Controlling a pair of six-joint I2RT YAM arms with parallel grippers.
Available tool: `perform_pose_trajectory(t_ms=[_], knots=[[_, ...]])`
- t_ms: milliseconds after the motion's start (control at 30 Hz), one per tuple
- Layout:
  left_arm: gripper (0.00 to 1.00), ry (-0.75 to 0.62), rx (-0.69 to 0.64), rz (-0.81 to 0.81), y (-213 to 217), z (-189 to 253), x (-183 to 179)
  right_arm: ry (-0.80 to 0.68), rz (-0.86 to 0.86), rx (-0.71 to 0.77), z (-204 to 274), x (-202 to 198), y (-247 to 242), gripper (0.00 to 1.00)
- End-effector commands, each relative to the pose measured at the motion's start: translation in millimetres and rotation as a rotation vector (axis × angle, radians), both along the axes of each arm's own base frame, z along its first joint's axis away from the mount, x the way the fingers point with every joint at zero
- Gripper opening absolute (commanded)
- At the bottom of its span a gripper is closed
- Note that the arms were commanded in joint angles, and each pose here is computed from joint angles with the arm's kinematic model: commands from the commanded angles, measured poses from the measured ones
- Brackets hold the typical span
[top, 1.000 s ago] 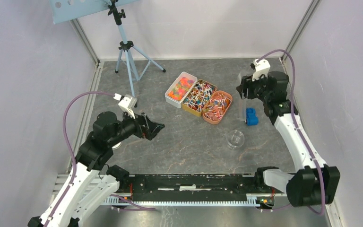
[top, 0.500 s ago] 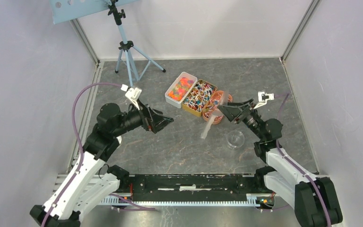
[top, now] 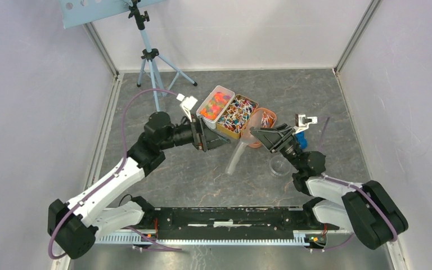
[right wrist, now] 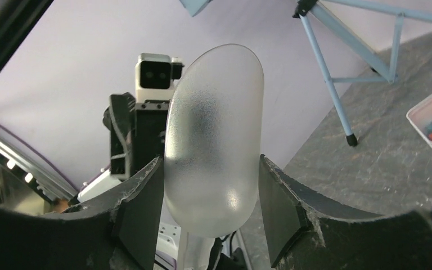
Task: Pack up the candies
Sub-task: Adjust the spatula.
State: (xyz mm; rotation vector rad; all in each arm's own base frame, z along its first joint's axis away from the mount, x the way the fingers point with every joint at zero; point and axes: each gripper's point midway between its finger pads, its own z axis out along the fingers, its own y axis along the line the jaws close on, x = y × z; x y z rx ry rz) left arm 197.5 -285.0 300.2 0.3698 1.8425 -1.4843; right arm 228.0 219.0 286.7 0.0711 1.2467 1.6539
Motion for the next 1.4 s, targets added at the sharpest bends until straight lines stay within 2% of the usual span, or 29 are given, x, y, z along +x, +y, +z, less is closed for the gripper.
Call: perform_pose_trajectory(t_ms=[0,333,667,933,1033,1167,1367], knots=[[0.93,-0.054,-0.064,-0.038,-20,30,-8,-0.272,-0.003,0.295,73,-42,-31,0.61],[0.88,-0.003,0.005,-0.001,-28,-10,-3,-0.233,-0.062,0.313,69,-28,-31,0.61],[0.86,0.098,-0.002,-0.022,-40,-31,-7,-0.233,-0.069,0.323,73,-21,-26,0.63],[0.81,0.165,0.012,-0.029,-43,-52,-10,-0.248,-0.067,0.323,76,-24,-25,0.64],[0.70,0.159,0.001,-0.031,-44,-50,-10,-0.245,-0.062,0.321,75,-24,-23,0.64],[0.43,0.154,-0.006,-0.034,-44,-51,-11,-0.246,-0.049,0.314,74,-26,-21,0.66],[0.08,0.130,0.013,-0.026,-40,-55,-12,-0.226,-0.034,0.300,66,-28,-19,0.79]])
